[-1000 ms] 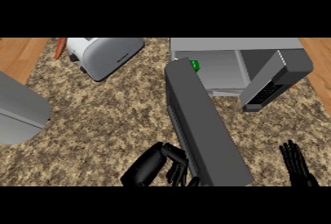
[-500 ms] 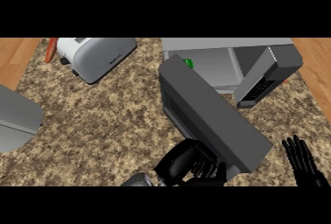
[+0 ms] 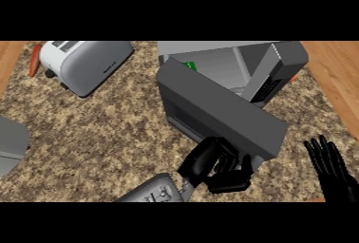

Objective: Pick up the milk, place it into the microwave and close the microwave

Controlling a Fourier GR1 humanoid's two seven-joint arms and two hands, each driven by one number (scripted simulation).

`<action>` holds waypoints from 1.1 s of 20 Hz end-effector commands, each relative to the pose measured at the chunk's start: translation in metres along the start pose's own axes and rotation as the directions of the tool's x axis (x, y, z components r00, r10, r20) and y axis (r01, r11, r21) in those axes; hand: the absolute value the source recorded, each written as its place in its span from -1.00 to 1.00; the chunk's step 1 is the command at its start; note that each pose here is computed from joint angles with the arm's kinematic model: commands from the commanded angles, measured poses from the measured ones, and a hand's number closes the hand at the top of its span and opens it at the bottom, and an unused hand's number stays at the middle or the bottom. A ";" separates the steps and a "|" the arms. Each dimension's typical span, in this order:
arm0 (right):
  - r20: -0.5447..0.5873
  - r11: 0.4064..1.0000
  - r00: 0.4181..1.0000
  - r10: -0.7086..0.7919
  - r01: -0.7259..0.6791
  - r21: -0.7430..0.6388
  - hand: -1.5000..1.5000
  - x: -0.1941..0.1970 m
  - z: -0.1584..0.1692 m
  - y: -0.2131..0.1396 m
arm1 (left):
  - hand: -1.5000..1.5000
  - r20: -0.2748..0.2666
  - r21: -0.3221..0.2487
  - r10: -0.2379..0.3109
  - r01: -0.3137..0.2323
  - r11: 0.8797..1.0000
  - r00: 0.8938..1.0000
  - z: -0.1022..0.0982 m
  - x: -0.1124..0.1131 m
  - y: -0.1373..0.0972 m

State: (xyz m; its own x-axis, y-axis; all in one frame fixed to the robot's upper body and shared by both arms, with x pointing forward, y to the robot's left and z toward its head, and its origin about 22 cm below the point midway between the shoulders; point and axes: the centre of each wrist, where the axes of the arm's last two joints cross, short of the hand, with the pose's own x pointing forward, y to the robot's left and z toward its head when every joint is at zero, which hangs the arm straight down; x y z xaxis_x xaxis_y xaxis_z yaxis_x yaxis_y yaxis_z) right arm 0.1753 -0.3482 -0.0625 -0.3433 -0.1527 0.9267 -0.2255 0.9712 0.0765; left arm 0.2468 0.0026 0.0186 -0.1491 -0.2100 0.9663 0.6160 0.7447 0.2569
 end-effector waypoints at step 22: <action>0.077 0.960 0.982 -0.173 0.151 0.236 -1.00 0.058 -0.040 0.018 | 1.00 0.157 0.444 0.144 -0.200 0.874 0.977 -0.071 0.024 0.081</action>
State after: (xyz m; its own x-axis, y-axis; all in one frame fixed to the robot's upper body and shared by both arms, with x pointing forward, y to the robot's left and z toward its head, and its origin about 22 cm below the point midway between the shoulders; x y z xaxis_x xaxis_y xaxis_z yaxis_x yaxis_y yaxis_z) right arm 0.1883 -0.3336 0.0041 -0.3541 -0.2794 0.8925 -0.4456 0.8894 0.1017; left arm 0.3320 0.0115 0.0486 -0.1517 -0.0309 0.9880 0.2648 0.9617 0.0708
